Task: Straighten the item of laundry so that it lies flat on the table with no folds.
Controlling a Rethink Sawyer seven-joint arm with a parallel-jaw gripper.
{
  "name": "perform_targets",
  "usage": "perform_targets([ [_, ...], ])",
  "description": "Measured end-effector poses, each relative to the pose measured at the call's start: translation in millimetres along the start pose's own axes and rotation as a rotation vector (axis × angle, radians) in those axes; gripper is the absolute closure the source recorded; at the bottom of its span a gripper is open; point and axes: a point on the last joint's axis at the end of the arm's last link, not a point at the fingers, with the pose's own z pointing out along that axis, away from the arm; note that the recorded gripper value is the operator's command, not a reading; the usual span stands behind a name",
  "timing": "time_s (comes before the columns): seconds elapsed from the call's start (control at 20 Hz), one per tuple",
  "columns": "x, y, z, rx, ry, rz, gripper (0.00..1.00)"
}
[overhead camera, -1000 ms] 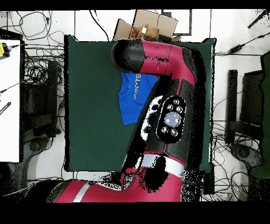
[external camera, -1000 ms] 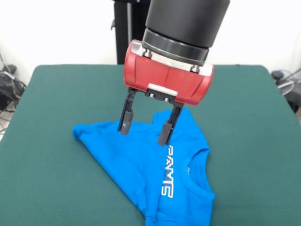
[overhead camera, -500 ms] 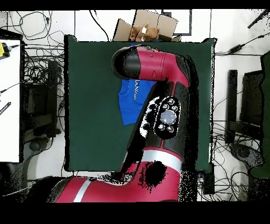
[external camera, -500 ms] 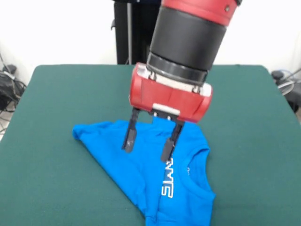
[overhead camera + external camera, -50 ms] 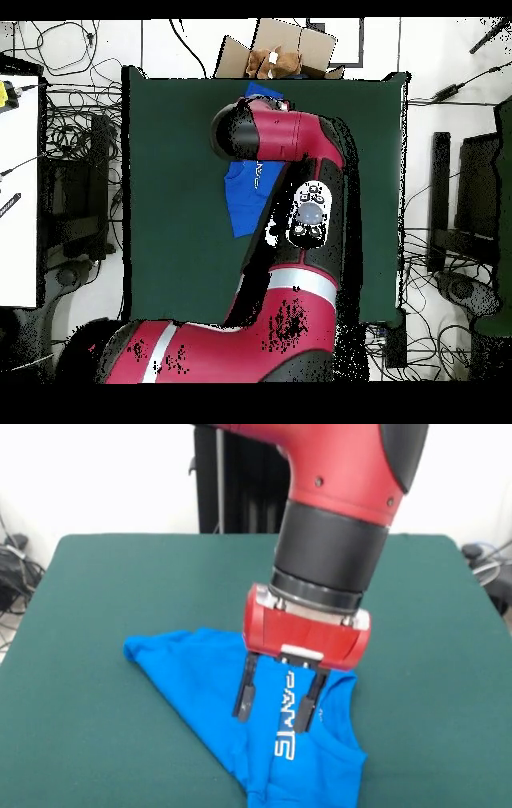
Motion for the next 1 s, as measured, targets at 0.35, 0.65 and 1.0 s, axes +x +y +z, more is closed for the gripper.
perform_targets([
  [0.35,23.8,8.3,21.1,-0.007,0.046,-0.008,0.00],
  [0.65,41.1,14.4,34.1,-0.014,0.070,-0.013,0.00],
  [1.0,58.9,26.6,53.7,-0.028,0.079,-0.020,0.00],
])
